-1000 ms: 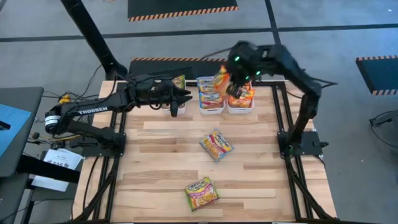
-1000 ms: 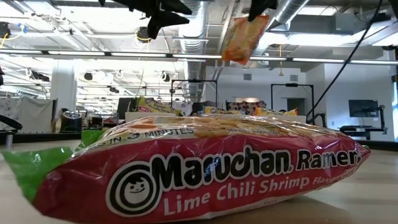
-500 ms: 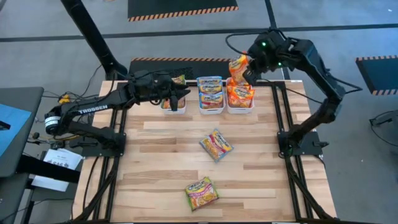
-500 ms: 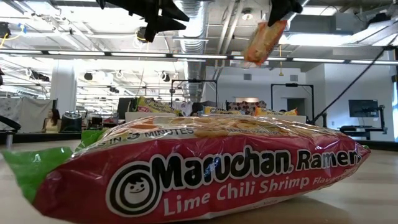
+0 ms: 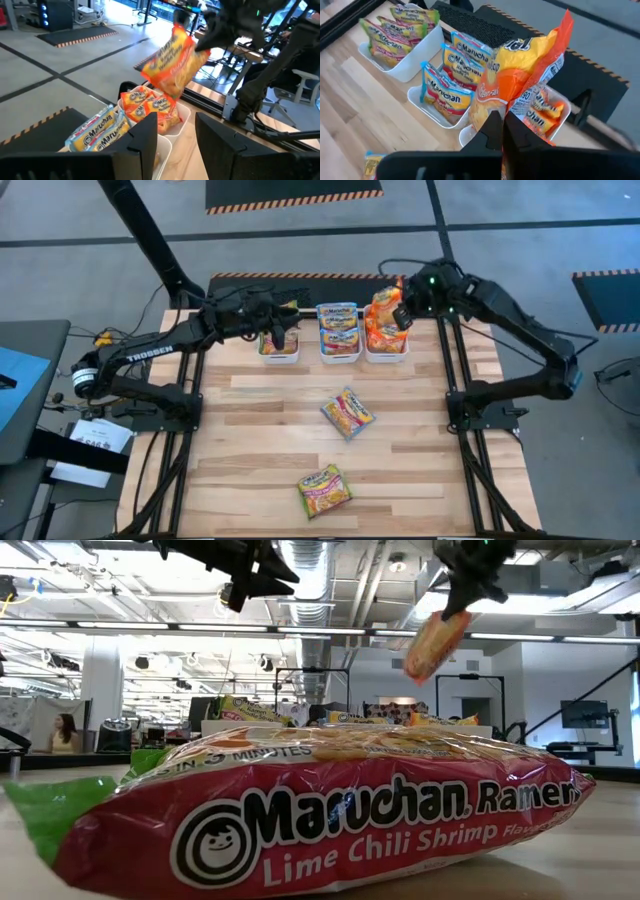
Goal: Sort Maruchan noodles
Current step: Put the orange noodle pack into the right white bin
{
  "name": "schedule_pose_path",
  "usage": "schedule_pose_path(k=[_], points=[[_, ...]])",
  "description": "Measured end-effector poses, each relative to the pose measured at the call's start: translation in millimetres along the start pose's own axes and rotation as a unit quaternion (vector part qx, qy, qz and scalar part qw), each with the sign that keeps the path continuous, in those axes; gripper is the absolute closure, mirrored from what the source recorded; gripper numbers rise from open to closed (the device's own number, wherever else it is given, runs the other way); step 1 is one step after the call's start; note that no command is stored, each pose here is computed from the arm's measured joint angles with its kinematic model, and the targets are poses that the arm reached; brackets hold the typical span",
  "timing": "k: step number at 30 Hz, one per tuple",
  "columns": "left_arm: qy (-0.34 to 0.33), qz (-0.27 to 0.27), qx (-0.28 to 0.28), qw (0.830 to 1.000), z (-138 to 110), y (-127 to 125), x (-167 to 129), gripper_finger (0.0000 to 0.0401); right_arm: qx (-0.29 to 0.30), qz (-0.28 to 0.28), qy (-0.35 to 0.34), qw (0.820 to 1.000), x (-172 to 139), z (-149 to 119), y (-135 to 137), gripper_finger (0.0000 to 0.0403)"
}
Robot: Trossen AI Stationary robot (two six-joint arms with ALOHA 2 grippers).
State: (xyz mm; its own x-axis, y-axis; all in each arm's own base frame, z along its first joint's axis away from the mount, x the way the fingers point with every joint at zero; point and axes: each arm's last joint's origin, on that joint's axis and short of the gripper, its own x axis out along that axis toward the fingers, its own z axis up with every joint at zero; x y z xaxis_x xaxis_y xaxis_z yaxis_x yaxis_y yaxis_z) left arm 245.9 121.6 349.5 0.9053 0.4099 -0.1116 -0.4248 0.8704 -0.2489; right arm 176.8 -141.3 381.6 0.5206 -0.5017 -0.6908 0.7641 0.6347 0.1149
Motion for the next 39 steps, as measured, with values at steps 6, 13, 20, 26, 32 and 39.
schedule_pose_path(k=[6,13,20,26,32,39], points=[[-0.002,0.009,-0.001,1.0,1,5,0,0.0284,0.016,-0.004,0.016,1.0,33,-38,-6,0.0397],[-0.004,0.018,-0.002,1.0,2,10,0,0.0284,0.01,-0.005,0.016,1.0,62,-64,-10,0.0396],[-0.005,0.02,-0.003,1.0,3,11,-1,0.0284,-0.001,0.002,0.017,1.0,70,-70,-10,0.0396],[-0.005,0.02,-0.005,1.0,3,11,-1,0.0284,-0.007,0.027,-0.002,1.0,60,-67,-5,0.0396],[-0.004,0.02,-0.008,1.0,2,11,0,0.0284,-0.014,0.037,-0.01,0.999,51,-66,-2,0.0397],[0.005,0.023,-0.002,1.0,0,12,1,0.0284,-0.03,0.026,0.033,0.999,71,-74,-2,0.0397]])
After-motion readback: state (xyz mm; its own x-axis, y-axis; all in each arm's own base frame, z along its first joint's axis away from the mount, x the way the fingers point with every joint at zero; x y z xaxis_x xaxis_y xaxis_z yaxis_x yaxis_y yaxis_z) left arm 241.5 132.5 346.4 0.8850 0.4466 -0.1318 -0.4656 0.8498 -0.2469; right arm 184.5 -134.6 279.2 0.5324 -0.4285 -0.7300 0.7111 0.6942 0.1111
